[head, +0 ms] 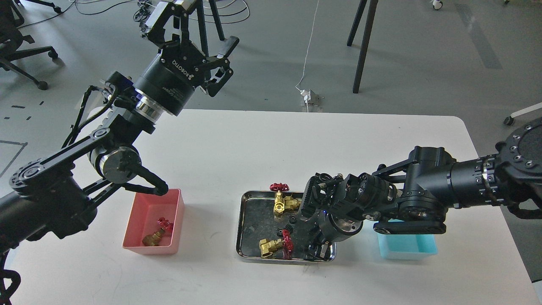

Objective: Place valve in pink box and gear in blue box
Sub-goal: 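Grasp the small dark gear in the tray with the right gripper, then lift the gear and carry it over the light-blue box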

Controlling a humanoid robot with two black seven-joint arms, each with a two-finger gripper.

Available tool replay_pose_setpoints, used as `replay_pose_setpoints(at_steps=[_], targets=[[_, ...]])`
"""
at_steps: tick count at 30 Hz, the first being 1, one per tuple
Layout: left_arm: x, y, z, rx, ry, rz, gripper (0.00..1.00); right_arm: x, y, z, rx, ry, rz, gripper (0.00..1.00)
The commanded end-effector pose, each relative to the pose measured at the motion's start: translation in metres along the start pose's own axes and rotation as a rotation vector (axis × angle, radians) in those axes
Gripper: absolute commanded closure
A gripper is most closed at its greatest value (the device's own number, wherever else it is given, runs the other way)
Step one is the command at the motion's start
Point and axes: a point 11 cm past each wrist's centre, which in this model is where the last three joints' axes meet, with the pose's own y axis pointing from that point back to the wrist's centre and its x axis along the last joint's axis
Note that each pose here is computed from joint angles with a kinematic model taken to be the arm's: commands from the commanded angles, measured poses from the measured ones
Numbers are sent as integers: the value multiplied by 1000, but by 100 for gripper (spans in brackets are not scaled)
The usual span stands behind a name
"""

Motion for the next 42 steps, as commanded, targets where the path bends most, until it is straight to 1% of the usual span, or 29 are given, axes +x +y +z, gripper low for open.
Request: replay_pose_setpoints(at_steps=[1, 10, 15, 20, 23, 26, 28, 32, 34, 36, 38, 41, 42], targets=[[0, 0, -1, 1, 3, 0, 6, -1, 1, 1, -1, -3, -1, 79], [-1, 1, -2, 3, 5, 0, 6, -1, 2, 2, -2, -3, -2, 87], [-1, 1, -2, 3, 6, -1, 6, 0, 6, 4, -6, -2, 1, 88], [-3, -1, -4, 2, 11, -6, 6, 5, 29, 18, -36, -11, 26, 89], [-4, -1, -4, -1, 15, -6, 6, 4, 56, 41, -91, -43, 55, 89], [-6, -3, -5, -2, 23, -10, 6, -8, 86, 64, -132, -104, 89, 89], [-11, -6, -8, -6, 36, -18, 6, -26, 107, 77, -166, -161, 105, 89], [-14, -7, -10, -8, 45, -25, 6, -69, 141, 83, -195, -267, 115, 89], [-16, -8, -11, -9, 50, -28, 6, -92, 151, 81, -201, -316, 108, 89], [-18, -10, -12, -11, 59, -31, 6, -118, 154, 80, -209, -368, 86, 89], [-20, -11, -14, -12, 65, -36, 6, -138, 148, 75, -200, -407, 57, 88], [-23, -12, -16, -14, 74, -41, 6, -153, 136, 66, -171, -435, 31, 87], [-24, -13, -17, -13, 77, -42, 6, -156, 133, 64, -167, -441, 26, 85]])
